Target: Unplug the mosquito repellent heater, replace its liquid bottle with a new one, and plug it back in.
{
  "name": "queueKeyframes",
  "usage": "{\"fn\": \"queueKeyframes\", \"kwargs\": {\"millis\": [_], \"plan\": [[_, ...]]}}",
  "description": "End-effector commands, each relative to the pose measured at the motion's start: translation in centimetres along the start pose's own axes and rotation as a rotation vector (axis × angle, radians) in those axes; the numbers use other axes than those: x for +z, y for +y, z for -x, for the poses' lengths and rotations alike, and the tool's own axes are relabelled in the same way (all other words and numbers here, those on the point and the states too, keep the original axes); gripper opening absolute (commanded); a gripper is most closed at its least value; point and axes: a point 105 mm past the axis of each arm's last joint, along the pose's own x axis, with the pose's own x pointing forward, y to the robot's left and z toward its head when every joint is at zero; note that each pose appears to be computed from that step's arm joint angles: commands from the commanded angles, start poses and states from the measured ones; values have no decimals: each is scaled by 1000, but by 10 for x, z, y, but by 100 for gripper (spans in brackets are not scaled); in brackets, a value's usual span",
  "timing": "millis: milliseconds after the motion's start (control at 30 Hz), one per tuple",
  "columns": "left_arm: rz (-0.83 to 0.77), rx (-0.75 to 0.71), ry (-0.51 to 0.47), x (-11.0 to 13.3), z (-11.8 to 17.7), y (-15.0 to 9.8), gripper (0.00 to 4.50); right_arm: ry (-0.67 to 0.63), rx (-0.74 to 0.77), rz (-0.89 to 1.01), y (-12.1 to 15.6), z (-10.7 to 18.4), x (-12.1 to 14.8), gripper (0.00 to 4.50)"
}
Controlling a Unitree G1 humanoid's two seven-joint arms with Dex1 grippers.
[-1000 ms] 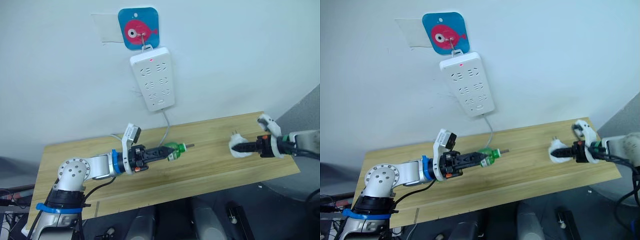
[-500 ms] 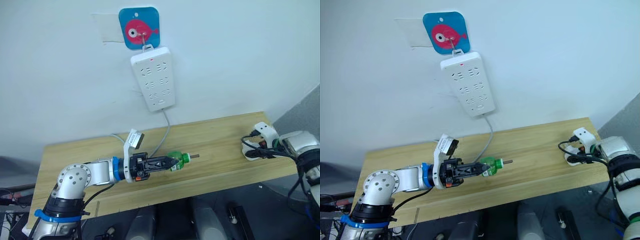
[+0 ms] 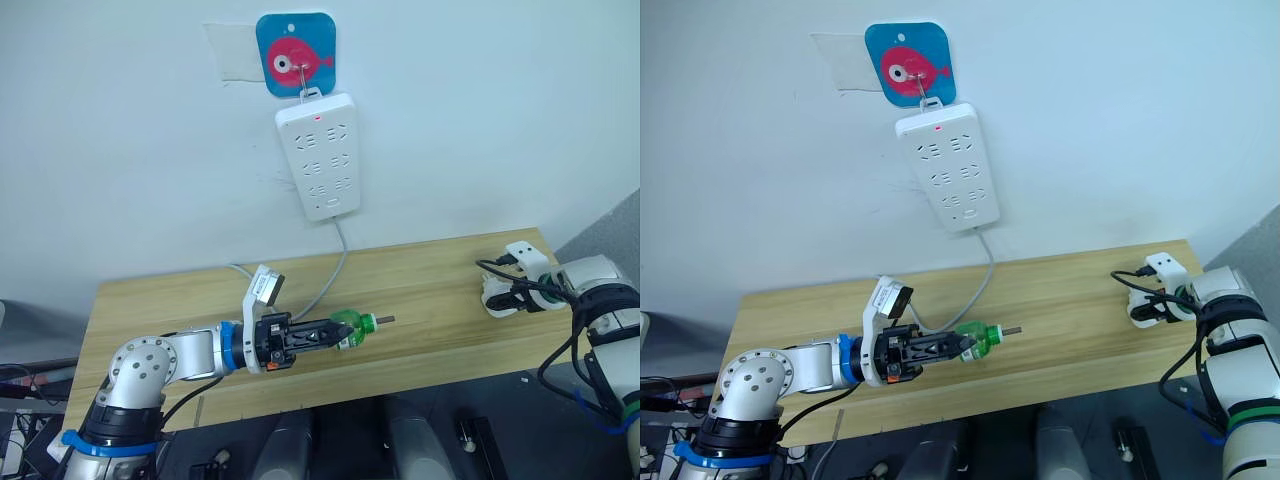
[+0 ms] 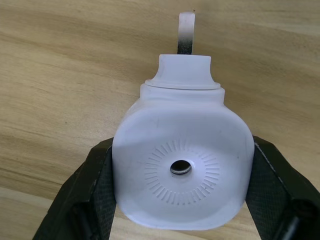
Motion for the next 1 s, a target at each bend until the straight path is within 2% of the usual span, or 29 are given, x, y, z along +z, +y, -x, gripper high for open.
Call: {"fn": "queueKeyframes", "kwargs": {"millis": [33, 233, 333, 433, 567, 633, 700, 733, 833, 900, 1000], "plan": [[-35, -37, 7, 2, -3, -7, 226, -10, 2, -39, -4, 8, 3, 445], [-35, -45, 9, 2, -3, -6, 226, -25, 16, -90, -10, 33, 3, 445], [-55, -45, 4, 3, -3, -6, 226, -38, 8, -105, -15, 59, -5, 445], [-124, -25, -5, 7, -4, -4, 226, -97, 42, -114, -2, 85, -7, 445], [-393, 64, -50, 18, -11, 2, 226, -359, 358, -151, 80, 107, 12, 445], [-543, 107, -93, 27, -16, 2, 226, -488, 460, -214, 105, 110, 11, 445], [-669, 129, -124, 34, -23, 1, 226, -614, 503, -283, 120, 109, 12, 445], [-738, 127, -137, 36, -28, -3, 226, -681, 571, -291, 138, 110, 13, 445], [-886, 110, -147, 33, -38, -10, 226, -767, 645, -301, 173, 112, 13, 445], [-938, 100, -151, 31, -41, -13, 226, -795, 626, -340, 182, 110, 16, 445], [-986, 125, -175, 32, -44, -12, 226, -853, 681, -398, 198, 114, 25, 445]]}}
